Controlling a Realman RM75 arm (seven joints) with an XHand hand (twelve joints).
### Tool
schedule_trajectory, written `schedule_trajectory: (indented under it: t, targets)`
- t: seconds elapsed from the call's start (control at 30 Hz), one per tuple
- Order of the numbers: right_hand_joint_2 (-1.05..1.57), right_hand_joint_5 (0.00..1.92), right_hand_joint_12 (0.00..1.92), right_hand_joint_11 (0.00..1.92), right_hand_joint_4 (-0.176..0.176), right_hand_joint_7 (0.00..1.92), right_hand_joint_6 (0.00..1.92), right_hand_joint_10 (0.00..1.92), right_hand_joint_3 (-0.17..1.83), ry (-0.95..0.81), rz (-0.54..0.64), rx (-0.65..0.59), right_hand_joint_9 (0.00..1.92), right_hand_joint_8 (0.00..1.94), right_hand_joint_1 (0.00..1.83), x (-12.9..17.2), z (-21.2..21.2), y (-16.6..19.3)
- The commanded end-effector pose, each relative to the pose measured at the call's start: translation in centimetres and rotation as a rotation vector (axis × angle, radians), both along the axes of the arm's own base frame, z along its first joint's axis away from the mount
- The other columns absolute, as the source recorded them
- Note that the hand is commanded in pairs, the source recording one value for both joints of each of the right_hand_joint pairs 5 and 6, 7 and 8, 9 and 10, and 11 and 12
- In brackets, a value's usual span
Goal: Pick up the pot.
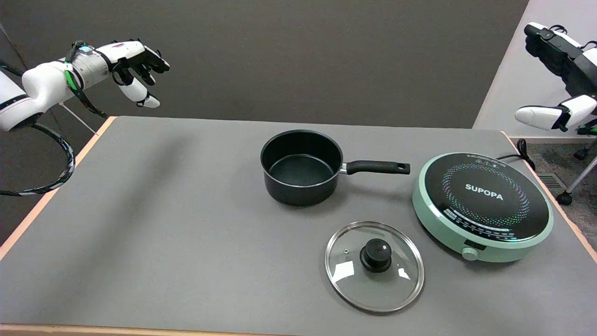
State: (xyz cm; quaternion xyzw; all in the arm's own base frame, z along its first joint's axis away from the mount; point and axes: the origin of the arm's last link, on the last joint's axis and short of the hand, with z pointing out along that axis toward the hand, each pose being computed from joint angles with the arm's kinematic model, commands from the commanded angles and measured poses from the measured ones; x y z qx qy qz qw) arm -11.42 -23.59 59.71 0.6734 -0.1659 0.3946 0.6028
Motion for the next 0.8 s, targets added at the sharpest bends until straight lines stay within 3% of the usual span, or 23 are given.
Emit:
schedule_trajectory:
  t: [0.03, 0.4, 0.47, 0.53, 0.8]
  targets:
    - [-0.11, 0.08, 0.08, 0.08, -0.108, 0.08, 0.08, 0.08, 0.85, 0.022, 0.001, 0.003, 0.08, 0.08, 1.02, -0.1, 0.0, 0.0]
    - [-0.21, 0.06, 0.06, 0.06, -0.099, 0.06, 0.06, 0.06, 0.86, 0.204, 0.042, 0.003, 0.06, 0.06, 1.04, 2.5, -2.3, -0.5]
    - [-0.36, 0.01, 0.01, 0.01, -0.156, 0.01, 0.01, 0.01, 0.85, 0.228, 0.017, -0.036, 0.01, 0.01, 1.07, 2.6, -2.6, -0.5]
    - [-0.41, 0.0, 0.0, 0.0, -0.174, 0.0, 0.0, 0.0, 0.82, 0.273, -0.009, -0.073, 0.0, 0.0, 1.08, 2.8, -3.3, -0.5]
    - [-0.55, 0.01, 0.01, 0.01, -0.176, 0.01, 0.01, 0.01, 0.8, 0.466, -0.066, -0.199, 0.01, 0.01, 1.13, 3.8, -7.8, -1.5]
